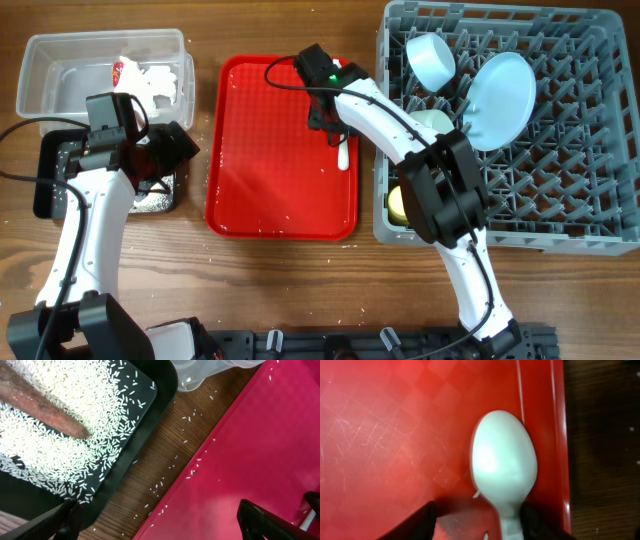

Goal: Sort waste into correct bins and load items into the dishwasher rack
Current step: 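Reach the right gripper to the white spoon and grasp it, then carry the white spoon into the rack and release it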

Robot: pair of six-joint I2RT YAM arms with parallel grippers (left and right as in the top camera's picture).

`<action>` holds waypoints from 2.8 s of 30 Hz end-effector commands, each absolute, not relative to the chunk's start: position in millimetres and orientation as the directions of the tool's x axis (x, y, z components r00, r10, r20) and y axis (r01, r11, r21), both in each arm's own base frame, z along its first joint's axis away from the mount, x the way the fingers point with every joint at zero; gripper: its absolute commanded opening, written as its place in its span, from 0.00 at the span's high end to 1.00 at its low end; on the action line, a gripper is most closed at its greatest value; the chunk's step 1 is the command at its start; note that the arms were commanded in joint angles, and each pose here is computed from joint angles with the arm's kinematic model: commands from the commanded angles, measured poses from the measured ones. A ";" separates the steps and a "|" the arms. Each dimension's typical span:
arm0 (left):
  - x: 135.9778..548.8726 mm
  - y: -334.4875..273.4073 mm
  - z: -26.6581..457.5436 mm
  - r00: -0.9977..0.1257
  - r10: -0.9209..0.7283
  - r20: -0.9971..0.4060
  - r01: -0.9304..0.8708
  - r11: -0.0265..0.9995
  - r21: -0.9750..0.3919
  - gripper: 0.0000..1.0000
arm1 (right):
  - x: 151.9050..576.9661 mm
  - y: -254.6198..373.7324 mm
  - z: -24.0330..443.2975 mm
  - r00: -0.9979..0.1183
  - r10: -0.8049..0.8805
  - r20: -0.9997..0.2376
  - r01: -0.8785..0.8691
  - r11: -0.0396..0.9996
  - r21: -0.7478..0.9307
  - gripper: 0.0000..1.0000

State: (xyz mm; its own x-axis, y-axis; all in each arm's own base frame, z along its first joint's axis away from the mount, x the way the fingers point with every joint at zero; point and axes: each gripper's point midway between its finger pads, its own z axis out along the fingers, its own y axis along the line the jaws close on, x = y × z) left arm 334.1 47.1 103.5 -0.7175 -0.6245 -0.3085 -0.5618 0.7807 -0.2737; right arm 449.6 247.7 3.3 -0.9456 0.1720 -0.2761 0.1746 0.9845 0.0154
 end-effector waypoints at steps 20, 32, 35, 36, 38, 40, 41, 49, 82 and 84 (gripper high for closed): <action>339.1 48.2 111.8 -0.715 -0.613 -0.337 -0.549 0.790 -0.274 0.00 | 447.2 289.8 -6.7 -0.973 -0.076 -0.219 -0.110 0.983 0.149 0.84; 339.1 48.2 111.8 -0.715 -0.613 -0.337 -0.549 0.790 -0.274 0.00 | 494.5 348.2 32.4 -0.800 -0.307 -0.515 -0.477 0.846 0.237 0.37; 339.1 48.2 111.8 -0.715 -0.613 -0.337 -0.549 0.790 -0.274 0.00 | 487.2 356.0 23.6 -0.778 -0.366 -0.511 -0.541 0.804 0.247 0.38; 339.1 48.2 111.8 -0.715 -0.613 -0.337 -0.549 0.790 -0.274 0.00 | 485.1 357.5 19.2 -0.772 -0.383 -0.507 -0.555 0.795 0.245 0.39; 339.1 48.2 111.8 -0.715 -0.613 -0.337 -0.549 0.790 -0.274 0.00 | 481.9 359.7 15.2 -0.765 -0.402 -0.503 -0.573 0.781 0.247 0.39; 339.1 48.2 111.8 -0.715 -0.613 -0.337 -0.549 0.790 -0.274 0.00 | 477.1 359.0 7.2 -0.775 -0.410 -0.480 -0.571 0.781 0.254 0.41; 339.1 48.2 111.8 -0.715 -0.613 -0.337 -0.549 0.790 -0.274 0.00 | 473.2 359.9 3.0 -0.781 -0.416 -0.466 -0.573 0.774 0.269 0.41; 339.1 48.2 111.8 -0.715 -0.613 -0.337 -0.549 0.790 -0.274 0.00 | 434.6 362.3 -17.6 -0.859 -0.407 -0.312 -0.508 0.760 0.406 0.61; 339.1 48.2 111.8 -0.715 -0.613 -0.337 -0.549 0.790 -0.274 0.00 | 421.3 294.7 153.9 -0.913 -0.189 -0.362 -0.310 0.898 0.313 0.96; 339.1 48.2 111.8 -0.715 -0.613 -0.337 -0.549 0.790 -0.274 0.00 | 421.5 254.4 203.3 -0.894 -0.124 -0.430 -0.257 0.930 0.265 0.96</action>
